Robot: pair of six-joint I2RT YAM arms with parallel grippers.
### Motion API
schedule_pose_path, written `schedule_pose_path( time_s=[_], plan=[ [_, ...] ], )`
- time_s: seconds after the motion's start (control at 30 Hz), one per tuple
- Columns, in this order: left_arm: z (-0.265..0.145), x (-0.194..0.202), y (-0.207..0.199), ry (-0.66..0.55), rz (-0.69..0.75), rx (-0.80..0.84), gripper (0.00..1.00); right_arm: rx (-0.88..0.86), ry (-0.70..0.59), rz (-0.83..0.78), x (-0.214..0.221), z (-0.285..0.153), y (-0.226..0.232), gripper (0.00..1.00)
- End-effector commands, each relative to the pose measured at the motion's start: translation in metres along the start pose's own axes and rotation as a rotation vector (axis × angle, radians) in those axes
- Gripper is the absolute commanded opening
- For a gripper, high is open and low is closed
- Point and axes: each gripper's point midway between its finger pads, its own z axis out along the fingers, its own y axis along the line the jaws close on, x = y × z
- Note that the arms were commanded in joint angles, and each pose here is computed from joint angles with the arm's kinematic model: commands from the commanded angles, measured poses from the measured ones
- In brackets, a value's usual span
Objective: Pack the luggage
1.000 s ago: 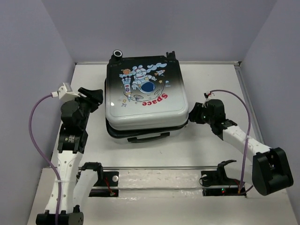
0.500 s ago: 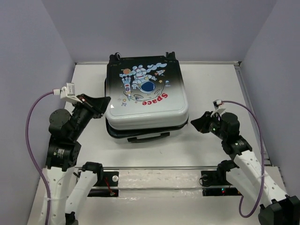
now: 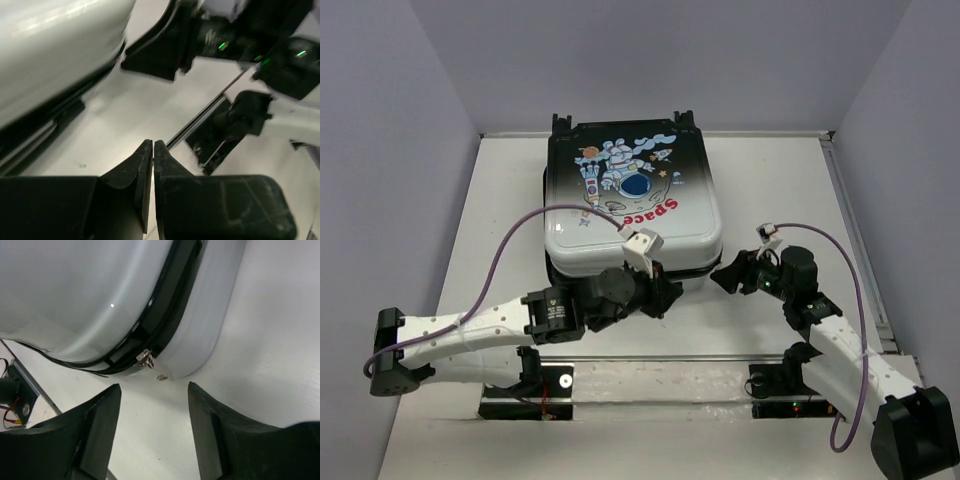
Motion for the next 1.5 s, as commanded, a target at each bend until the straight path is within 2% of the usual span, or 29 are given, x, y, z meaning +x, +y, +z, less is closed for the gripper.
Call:
schedule_pose_path(
  time_s=[0.0,0.03,0.1,0.23,0.3,0.33,0.37,0.43,0.5,0.57,0.8,0.97,1.13,1.47],
  plan=[
    [-0.002,0.028,0.026,-0.071,-0.185,-0.047,0.17,-0.078,-0.139,-0.125,-0.039,0.005,0.017,0.65],
    [0.000,0.055,0.044,-0.037,-0.181,-0.093,0.18,-0.080,-0.153,-0.138,-0.042,0.008,0.016,0.65],
    [-0.001,0.081,0.067,-0.011,-0.208,-0.149,0.20,-0.069,-0.156,-0.177,-0.046,0.014,0.011,0.66],
    [-0.010,0.101,0.104,-0.038,-0.246,-0.242,0.26,-0.136,-0.141,-0.255,-0.049,0.025,0.016,0.65],
    [-0.013,0.109,0.118,-0.051,-0.262,-0.272,0.30,-0.164,-0.148,-0.295,-0.051,0.029,0.019,0.61],
    [-0.014,0.108,0.124,-0.069,-0.261,-0.292,0.31,-0.182,-0.158,-0.315,-0.054,0.031,0.021,0.59],
    [-0.015,0.109,0.126,-0.075,-0.261,-0.300,0.31,-0.208,-0.143,-0.322,-0.051,0.034,0.023,0.52],
    [-0.015,0.109,0.134,-0.091,-0.250,-0.330,0.34,-0.229,-0.155,-0.333,-0.053,0.035,0.026,0.48],
    [-0.014,0.110,0.141,-0.099,-0.232,-0.369,0.37,-0.246,-0.153,-0.337,-0.051,0.037,0.027,0.38],
    [-0.013,0.108,0.151,-0.124,-0.221,-0.420,0.39,-0.234,-0.150,-0.335,-0.050,0.037,0.024,0.36],
    [-0.003,0.101,0.180,-0.183,-0.274,-0.541,0.68,-0.239,-0.174,-0.312,-0.044,0.035,0.023,0.24],
    [-0.006,0.106,0.206,-0.239,-0.390,-0.597,0.71,-0.236,-0.196,-0.302,-0.051,0.034,0.025,0.13],
    [-0.005,0.111,0.222,-0.304,-0.515,-0.601,0.76,-0.242,-0.215,-0.279,-0.051,0.025,0.031,0.07],
    [0.005,0.102,0.225,-0.405,-0.597,-0.601,0.82,-0.205,-0.174,-0.217,-0.036,0.024,0.025,0.07]
  ],
)
